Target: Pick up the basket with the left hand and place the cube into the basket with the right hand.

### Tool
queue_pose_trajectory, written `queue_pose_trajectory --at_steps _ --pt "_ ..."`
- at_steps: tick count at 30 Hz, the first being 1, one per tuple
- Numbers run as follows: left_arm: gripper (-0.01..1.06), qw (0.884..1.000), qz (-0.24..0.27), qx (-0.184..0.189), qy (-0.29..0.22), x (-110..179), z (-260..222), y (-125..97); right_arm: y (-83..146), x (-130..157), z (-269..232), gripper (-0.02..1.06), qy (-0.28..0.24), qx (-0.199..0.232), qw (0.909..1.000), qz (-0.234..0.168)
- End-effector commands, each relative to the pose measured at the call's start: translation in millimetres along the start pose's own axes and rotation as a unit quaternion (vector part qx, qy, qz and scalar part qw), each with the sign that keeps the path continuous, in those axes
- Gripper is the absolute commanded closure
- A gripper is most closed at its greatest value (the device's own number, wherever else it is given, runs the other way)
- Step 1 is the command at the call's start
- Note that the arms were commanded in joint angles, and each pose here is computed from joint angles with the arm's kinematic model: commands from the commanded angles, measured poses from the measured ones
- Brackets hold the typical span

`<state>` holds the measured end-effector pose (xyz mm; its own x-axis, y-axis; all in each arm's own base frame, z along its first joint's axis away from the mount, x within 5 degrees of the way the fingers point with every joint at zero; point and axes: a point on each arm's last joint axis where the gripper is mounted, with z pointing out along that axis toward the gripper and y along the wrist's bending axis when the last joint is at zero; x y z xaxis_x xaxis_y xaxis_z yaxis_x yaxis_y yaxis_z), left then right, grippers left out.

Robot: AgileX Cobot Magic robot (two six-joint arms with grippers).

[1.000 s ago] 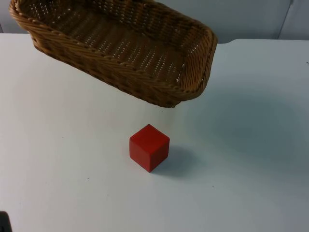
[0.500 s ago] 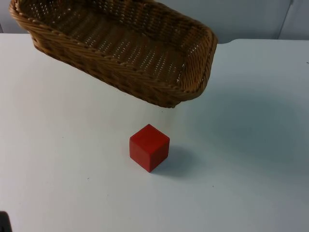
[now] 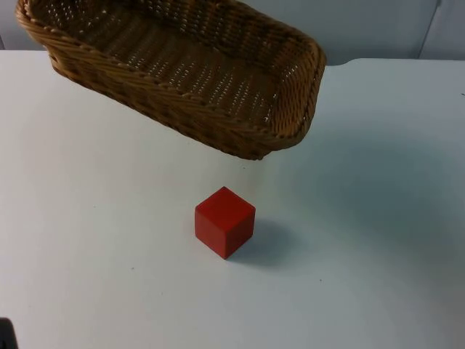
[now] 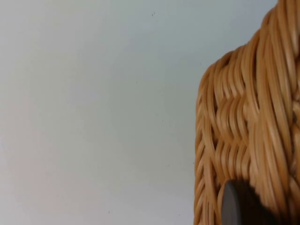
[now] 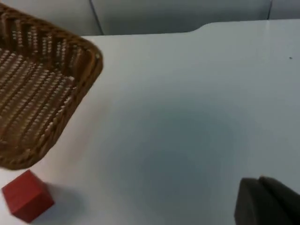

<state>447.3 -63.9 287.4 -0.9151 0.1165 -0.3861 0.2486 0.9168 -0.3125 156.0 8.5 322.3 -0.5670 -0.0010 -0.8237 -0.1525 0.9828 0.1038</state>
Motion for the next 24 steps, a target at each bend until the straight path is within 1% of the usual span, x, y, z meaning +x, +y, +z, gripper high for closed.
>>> queue_pose_trajectory --at_steps 1,2,3,4,5,6,7,9,10,11,13,14,15,16,17,19,20,21,23,24 --pt "1.05 1.000 -0.001 0.014 -0.022 -4 -10 -7 -10 -21 17 1.01 0.012 0.014 0.9997 -0.016" --pt "1.05 1.000 -0.001 0.013 -0.023 -4 -10 -7 -14 -38 37 0.99 0.052 -0.003 0.9986 -0.007" --pt "1.05 1.000 -0.001 0.013 -0.023 -4 -10 -7 -15 -51 49 0.98 0.072 -0.020 0.9972 0.006" --pt "1.05 1.000 -0.001 0.013 -0.023 -4 -10 -7 -14 -62 57 0.96 0.093 -0.047 0.9943 0.021" --pt "1.05 1.000 -0.001 0.013 -0.023 -4 -10 -7 -12 -71 68 0.94 0.122 -0.079 0.9888 0.033" --pt "1.05 1.000 -0.001 0.013 -0.023 -4 -10 -7 -12 -71 68 0.94 0.122 -0.079 0.9888 0.033" --pt "1.05 1.000 -0.001 0.013 -0.023 -4 -10 -7 -7 -76 78 0.92 0.156 -0.115 0.9804 0.036" --pt "1.05 1.000 -0.001 0.013 -0.023 -4 -10 -7 11 -88 92 0.88 0.201 -0.171 0.9645 0.012" --pt "1.05 1.000 -0.001 0.013 -0.023 -4 -10 -7 24 -90 100 0.85 0.224 -0.195 0.9547 -0.004" --pt "1.05 1.000 -0.001 0.013 -0.023 -4 -10 -7 24 -90 100 0.85 0.224 -0.195 0.9547 -0.004" --pt "1.05 1.000 -0.001 0.013 -0.023 -4 -10 -7 51 -95 113 0.78 0.254 -0.229 0.9388 -0.041" --pt "1.05 1.000 -0.001 0.013 -0.023 -4 -10 -7 77 -93 125 0.72 0.279 -0.232 0.9293 -0.068" --pt "1.05 1.000 -0.001 0.013 -0.023 -4 -10 -7 92 -91 132 0.67 0.291 -0.228 0.9251 -0.087" --pt "1.05 1.000 -0.001 0.013 -0.023 -4 -10 -7 110 -87 139 0.62 0.304 -0.219 0.9201 -0.114" --pt "1.05 1.000 -0.001 0.013 -0.023 -4 -10 -7 110 -87 139 0.62 0.304 -0.219 0.9201 -0.114" --pt "1.05 1.000 -0.001 0.013 -0.023 -4 -10 -7 143 -76 149 0.54 0.328 -0.195 0.9091 -0.167" --pt "1.05 1.000 -0.001 0.013 -0.023 -4 -10 -7 156 -70 154 0.51 0.338 -0.184 0.9049 -0.182" --pt "1.05 1.000 -0.001 0.013 -0.023 -4 -10 -7 156 -70 154 0.51 0.338 -0.184 0.9049 -0.182" --pt "1.05 1.000 -0.001 0.013 -0.023 -4 -10 -7 183 -53 160 0.44 0.352 -0.180 0.8889 -0.231" --pt "1.05 1.000 -0.001 0.013 -0.023 -4 -10 -7 191 -46 163 0.39 0.360 -0.180 0.8822 -0.244"
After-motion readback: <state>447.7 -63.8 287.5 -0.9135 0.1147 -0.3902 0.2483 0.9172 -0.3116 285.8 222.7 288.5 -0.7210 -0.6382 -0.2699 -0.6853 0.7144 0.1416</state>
